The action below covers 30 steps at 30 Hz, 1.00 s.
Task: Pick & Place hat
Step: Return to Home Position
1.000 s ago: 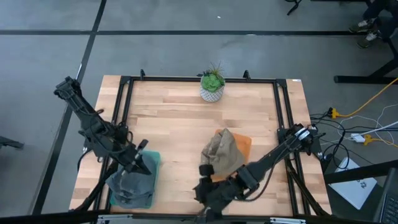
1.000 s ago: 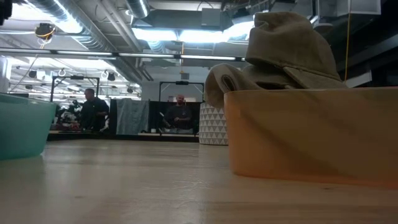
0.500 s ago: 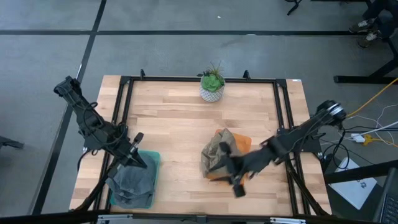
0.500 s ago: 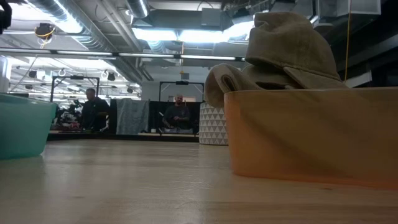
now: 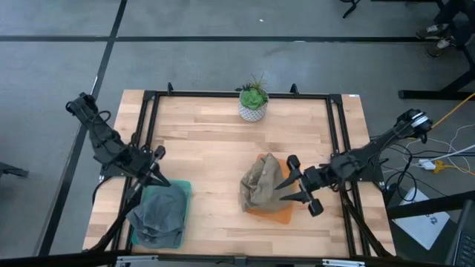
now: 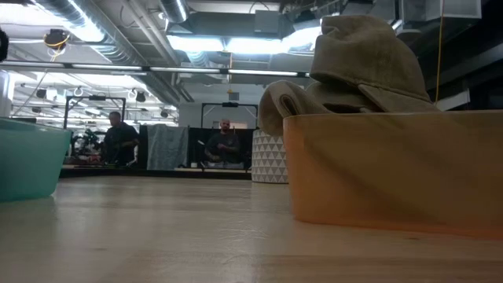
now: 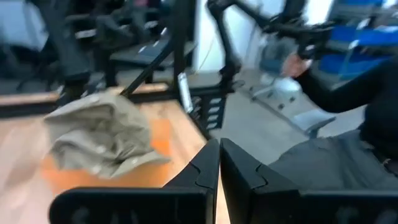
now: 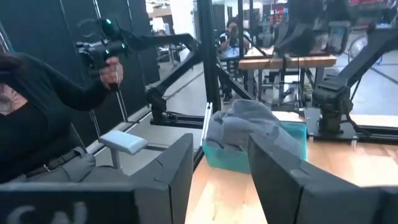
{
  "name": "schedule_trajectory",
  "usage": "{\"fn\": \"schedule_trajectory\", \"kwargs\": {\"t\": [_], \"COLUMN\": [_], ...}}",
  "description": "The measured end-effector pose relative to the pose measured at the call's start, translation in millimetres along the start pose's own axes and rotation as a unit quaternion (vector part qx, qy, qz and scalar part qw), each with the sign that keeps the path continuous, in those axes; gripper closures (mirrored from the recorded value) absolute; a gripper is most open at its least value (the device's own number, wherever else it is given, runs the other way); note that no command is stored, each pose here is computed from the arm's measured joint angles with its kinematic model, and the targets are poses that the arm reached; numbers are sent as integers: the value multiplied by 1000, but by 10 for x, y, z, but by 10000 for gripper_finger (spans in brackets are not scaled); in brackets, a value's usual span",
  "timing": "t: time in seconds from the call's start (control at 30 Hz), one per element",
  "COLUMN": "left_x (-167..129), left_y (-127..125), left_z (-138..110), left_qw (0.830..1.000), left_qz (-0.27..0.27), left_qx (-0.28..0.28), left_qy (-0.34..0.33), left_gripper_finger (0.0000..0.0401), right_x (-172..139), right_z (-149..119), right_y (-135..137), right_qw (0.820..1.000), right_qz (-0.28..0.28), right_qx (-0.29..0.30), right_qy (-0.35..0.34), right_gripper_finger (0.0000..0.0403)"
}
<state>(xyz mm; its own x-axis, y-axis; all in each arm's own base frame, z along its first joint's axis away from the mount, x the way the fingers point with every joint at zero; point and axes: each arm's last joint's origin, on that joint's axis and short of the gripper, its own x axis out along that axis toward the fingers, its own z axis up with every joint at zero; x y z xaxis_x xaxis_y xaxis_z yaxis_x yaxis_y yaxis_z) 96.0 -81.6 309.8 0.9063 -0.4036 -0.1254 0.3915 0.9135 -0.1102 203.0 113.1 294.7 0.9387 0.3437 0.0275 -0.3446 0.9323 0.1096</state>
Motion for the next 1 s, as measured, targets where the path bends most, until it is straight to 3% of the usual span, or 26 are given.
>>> {"fn": "schedule_trajectory", "kwargs": {"t": [0.2,0.53,0.73,0.87,1.0], "left_x": [-64,-276,-205,-162,-145], "left_y": [124,315,349,369,406], "left_z": [-455,-896,-1016,-1102,-1127], "left_qw": [996,984,984,970,973], "left_qz": [-51,-65,-65,-89,-88], "left_qx": [-15,-32,-23,3,14], "left_qy": [-68,-165,-166,-227,-213], "left_gripper_finger": [390,394,390,389,392], "right_x": [-85,-76,-82,-105,-102], "right_z": [36,16,-3,6,5], "right_y": [-12,-92,-202,-295,-379], "right_qw": [1000,999,1000,1000,1000], "right_qz": [2,-17,-5,0,1], "right_qx": [-19,-32,-25,-5,-4], "right_qy": [-21,-7,15,13,16], "right_gripper_finger": [251,251,251,251,251]}}
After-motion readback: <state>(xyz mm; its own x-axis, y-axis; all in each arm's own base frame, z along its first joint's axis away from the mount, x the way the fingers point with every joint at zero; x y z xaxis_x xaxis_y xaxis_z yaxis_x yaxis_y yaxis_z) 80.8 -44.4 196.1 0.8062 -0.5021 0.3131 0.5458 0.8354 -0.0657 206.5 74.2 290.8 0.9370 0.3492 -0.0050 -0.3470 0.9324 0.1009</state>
